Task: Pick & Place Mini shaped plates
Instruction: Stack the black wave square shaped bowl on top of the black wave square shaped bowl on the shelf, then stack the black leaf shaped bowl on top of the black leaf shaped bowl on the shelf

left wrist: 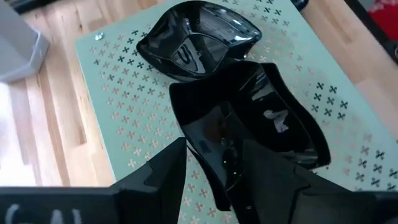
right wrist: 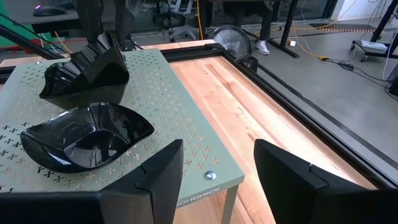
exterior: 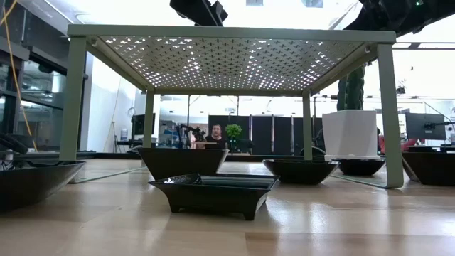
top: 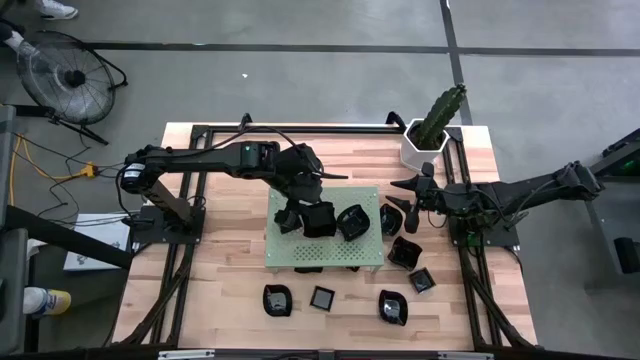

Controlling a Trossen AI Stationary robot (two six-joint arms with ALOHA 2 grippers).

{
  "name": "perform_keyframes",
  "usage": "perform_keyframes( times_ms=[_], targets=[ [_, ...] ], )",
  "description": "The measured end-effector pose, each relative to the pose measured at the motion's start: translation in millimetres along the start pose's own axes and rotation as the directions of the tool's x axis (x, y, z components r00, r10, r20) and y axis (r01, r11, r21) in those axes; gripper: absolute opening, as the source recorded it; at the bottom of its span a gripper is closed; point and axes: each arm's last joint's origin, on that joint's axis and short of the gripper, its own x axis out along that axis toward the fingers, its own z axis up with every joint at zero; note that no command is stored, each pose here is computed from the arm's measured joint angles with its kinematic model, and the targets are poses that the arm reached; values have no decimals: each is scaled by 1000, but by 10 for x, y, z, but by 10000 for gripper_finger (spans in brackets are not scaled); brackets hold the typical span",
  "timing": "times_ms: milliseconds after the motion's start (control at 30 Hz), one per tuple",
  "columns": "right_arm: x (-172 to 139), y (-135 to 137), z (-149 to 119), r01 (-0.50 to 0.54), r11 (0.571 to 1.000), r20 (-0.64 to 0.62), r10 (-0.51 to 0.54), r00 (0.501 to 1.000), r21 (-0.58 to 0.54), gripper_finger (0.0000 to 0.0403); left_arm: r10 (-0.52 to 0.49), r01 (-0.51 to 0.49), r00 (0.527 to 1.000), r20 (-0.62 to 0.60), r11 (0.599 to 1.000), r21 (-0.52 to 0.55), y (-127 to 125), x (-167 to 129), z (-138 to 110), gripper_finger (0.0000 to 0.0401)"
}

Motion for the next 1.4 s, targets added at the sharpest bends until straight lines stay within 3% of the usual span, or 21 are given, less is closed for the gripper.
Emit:
perform_keyframes(
  times_ms=[233, 900, 1133, 1400],
  targets=[
    [0, -2, -13, 2, 1000, -12, -2, 1000, -5, 193, 62, -61, 998, -26, 997, 50, 19, -1, -5, 156],
    [0, 2, -13, -12, 1000, -15, 12, 1000, 0, 193, 54, -54, 998, -9, 998, 16, -14, -114, -7, 156],
    [-2, 0, -31, -19, 1000, -33, 18, 999, -14, 193, 58, -59, 998, -37, 998, -24, -137, -393, -60, 156],
    [-9, -33, -38, 27, 999, -37, -27, 999, 23, 193, 152, -147, 984, -93, 987, 64, -470, -640, -47, 156]
  ],
)
